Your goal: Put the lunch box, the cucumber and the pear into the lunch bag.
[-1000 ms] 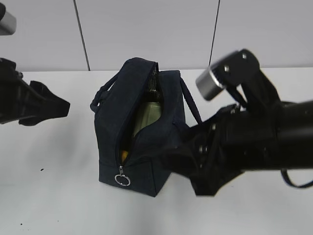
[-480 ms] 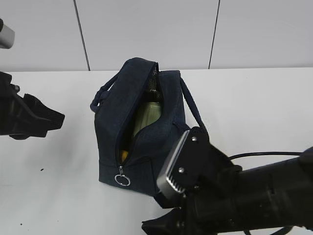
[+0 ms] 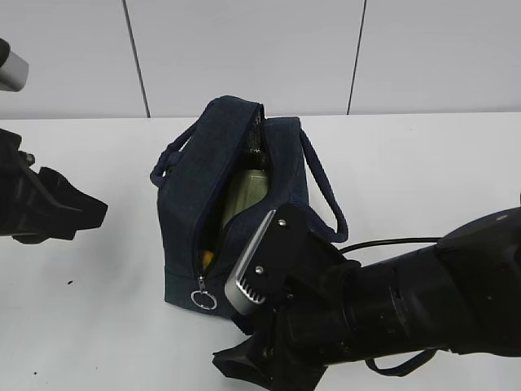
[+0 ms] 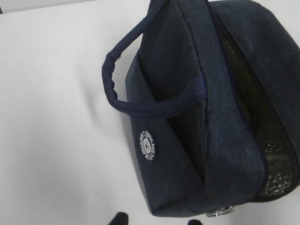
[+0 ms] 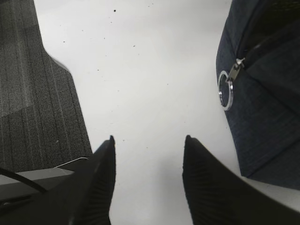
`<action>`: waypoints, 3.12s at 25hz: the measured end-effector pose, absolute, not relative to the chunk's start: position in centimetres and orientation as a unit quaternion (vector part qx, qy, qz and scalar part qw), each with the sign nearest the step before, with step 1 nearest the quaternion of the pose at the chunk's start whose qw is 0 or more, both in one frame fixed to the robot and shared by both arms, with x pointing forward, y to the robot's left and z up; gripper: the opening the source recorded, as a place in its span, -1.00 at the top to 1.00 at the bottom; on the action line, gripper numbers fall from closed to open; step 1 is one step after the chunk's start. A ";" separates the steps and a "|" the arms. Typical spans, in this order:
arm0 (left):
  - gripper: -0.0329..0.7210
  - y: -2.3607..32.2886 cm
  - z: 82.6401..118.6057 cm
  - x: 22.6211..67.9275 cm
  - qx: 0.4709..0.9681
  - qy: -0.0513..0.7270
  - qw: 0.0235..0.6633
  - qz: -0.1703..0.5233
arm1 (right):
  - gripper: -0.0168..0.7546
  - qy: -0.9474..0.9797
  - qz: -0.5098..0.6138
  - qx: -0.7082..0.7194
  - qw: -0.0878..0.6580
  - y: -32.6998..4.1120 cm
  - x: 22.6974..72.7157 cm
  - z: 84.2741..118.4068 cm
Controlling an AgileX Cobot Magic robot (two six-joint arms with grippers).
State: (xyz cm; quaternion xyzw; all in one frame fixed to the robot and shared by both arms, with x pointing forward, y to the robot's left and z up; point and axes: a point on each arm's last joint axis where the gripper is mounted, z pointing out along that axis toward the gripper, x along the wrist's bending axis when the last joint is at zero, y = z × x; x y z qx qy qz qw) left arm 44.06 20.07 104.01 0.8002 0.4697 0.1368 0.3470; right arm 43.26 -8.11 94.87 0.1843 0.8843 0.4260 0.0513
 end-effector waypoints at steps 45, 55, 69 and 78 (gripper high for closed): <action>0.27 20.1 104.0 44.1 0.800 0.470 0.347 0.136 | 0.05 0.832 0.410 0.325 0.187 -5.4 44.0 89.6; 0.28 20.1 104.0 44.1 0.800 0.470 0.347 0.136 | 0.05 0.835 0.401 0.324 0.192 -5.4 44.1 88.6; 0.28 20.1 104.0 44.1 0.800 0.470 0.347 0.136 | 0.05 0.830 0.416 0.321 0.185 -3.4 45.4 90.2; 0.28 20.1 104.0 44.1 0.800 0.470 0.347 0.136 | 0.05 0.853 0.373 0.325 0.167 -3.5 45.2 87.7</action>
